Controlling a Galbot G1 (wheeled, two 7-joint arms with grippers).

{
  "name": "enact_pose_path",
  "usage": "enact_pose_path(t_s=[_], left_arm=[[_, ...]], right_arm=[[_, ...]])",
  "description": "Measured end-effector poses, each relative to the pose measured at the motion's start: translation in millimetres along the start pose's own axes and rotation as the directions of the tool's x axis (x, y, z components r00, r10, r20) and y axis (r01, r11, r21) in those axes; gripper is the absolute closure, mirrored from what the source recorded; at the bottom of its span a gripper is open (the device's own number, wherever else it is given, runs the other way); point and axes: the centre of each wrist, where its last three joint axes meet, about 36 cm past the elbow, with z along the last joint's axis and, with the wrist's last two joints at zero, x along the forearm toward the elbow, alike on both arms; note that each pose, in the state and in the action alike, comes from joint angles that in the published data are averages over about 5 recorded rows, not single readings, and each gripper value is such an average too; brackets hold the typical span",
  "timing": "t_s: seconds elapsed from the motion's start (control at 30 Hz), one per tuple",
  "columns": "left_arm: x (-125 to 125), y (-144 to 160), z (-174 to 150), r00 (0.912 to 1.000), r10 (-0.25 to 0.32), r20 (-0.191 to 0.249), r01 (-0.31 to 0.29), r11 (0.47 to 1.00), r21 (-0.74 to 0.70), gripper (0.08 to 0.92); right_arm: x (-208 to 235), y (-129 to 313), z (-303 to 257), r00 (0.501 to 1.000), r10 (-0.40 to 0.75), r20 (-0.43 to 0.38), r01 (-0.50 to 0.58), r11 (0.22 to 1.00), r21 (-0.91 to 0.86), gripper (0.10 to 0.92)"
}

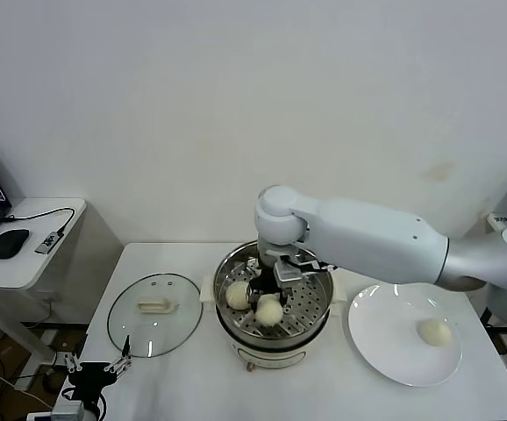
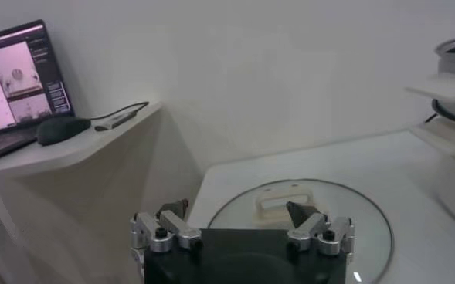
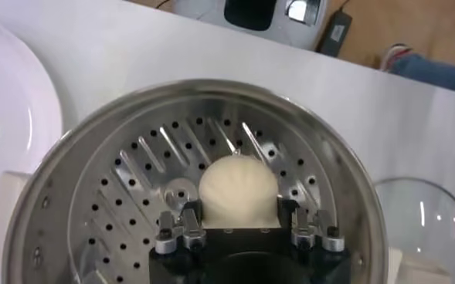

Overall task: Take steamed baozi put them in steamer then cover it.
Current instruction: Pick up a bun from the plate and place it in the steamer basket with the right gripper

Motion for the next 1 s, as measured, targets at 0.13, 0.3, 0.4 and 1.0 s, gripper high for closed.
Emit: enact_pose_path(t_s=[0.13, 0.3, 0.4, 1.0], left_arm=[[0.1, -0.1, 0.2, 1.0000, 0.000, -0.001, 0.000, 1.000, 0.000, 0.177], [0.0, -0.7, 0.3, 1.0000, 0.001, -0.001, -0.001, 1.000, 0.001, 0.177], [0.1, -0.9, 0.4, 1.0000, 0.001, -0.001, -0.001, 1.000, 0.001, 0.177], [1.0, -0.7, -3.2, 0.9999, 0.015, 0.005, -0.015, 1.000, -0.006, 0.177]], right_arm=[[-5.1, -0.5, -2.4, 1.000, 0.000, 0.009, 0.000, 1.000, 0.001, 0.437], [-7.9, -2.2, -5.3, 1.000, 0.000, 0.014, 0.000, 1.000, 0.000, 0.434], [-7.8, -1.7, -6.2, 1.000, 0.003, 0.013, -0.003, 1.000, -0.008, 0.424], [56.3, 43.4, 3.8, 0.991, 0.105, -0.077, -0.122, 0.958, -0.259, 0.199]])
